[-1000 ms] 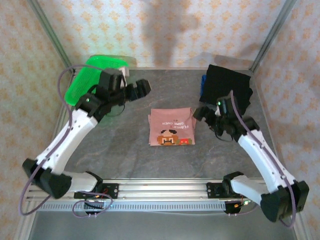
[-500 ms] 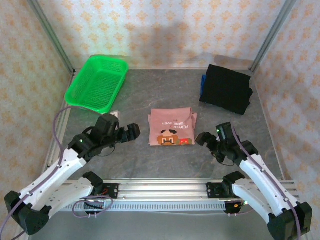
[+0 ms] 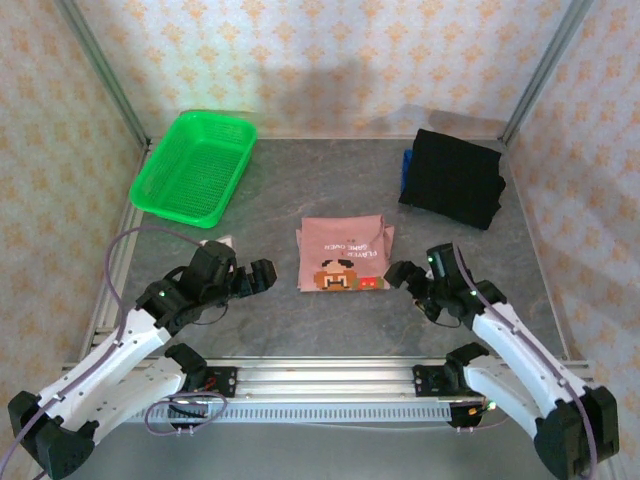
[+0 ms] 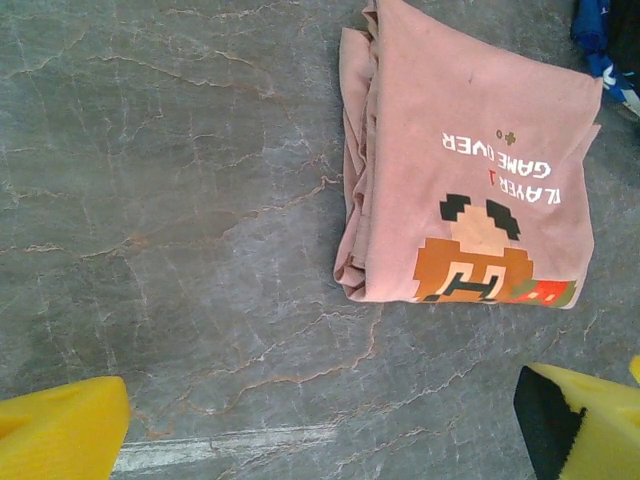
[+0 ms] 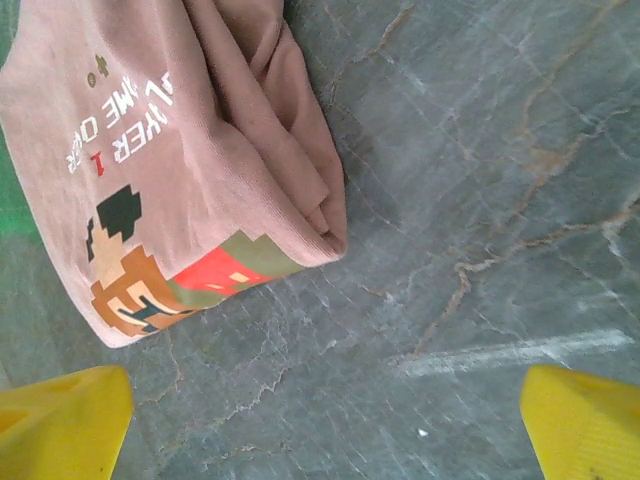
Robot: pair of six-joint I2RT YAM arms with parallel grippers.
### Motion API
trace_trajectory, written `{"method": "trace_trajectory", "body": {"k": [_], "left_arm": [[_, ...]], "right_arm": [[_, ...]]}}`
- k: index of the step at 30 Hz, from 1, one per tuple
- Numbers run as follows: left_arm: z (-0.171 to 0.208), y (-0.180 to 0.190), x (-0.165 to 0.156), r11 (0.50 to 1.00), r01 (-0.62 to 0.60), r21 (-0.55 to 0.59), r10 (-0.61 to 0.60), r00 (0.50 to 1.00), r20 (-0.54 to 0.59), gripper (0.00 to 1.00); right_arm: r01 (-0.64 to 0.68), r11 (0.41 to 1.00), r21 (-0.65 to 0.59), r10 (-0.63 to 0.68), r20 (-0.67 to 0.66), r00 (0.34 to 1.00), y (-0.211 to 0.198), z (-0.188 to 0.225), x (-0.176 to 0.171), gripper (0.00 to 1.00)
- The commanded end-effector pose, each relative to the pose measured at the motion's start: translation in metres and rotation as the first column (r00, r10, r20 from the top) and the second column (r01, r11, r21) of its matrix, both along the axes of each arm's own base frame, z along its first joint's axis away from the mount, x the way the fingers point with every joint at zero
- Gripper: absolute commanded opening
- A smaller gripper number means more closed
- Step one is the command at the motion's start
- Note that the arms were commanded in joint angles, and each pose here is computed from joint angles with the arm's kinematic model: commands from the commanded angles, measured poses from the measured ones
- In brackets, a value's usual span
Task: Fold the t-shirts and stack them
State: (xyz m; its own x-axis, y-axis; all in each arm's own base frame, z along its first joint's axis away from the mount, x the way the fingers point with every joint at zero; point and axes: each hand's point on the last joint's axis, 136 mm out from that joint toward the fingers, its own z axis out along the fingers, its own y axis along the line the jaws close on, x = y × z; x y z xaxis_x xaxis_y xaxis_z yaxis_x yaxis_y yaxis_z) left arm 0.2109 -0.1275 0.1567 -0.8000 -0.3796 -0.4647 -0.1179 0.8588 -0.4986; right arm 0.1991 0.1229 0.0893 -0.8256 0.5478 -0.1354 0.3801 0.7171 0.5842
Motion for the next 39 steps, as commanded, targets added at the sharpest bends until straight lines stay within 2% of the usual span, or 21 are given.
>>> {"method": "trace_trajectory", "body": {"k": [1,7,16,28,34,39], "left_arm": [[0.000,-0.004,0.005,1.000,-0.004,-0.016,0.004,1.000,0.015,1.00],[0.000,-0.008,0.012,1.000,0.005,-0.004,-0.005,1.000,0.012,1.00],[0.020,-0.004,0.012,1.000,0.008,0.012,-0.009,0.999,0.046,1.00],[0.062,0.030,-0.004,0.996,-0.061,0.064,0.053,0.990,0.128,1.00],[0.084,0.048,-0.012,0.991,-0.102,0.086,0.085,0.980,0.183,1.00],[0.098,0.059,-0.020,0.987,-0.136,0.080,0.116,0.970,0.212,1.00]], "right_arm": [[-0.033,0.999,0.014,0.033,0.046,0.998,0.011,0.007,0.018,0.99],[-0.078,0.996,-0.035,0.079,0.018,0.997,0.018,0.000,0.039,0.99],[-0.165,0.983,-0.082,0.164,-0.028,0.986,0.039,-0.017,0.086,0.98],[-0.244,0.950,-0.193,0.213,-0.168,0.963,0.050,-0.057,0.139,0.92],[-0.303,0.923,-0.236,0.249,-0.231,0.941,0.059,-0.079,0.149,0.83],[-0.318,0.917,-0.242,0.249,-0.277,0.928,0.063,-0.096,0.151,0.59]]}}
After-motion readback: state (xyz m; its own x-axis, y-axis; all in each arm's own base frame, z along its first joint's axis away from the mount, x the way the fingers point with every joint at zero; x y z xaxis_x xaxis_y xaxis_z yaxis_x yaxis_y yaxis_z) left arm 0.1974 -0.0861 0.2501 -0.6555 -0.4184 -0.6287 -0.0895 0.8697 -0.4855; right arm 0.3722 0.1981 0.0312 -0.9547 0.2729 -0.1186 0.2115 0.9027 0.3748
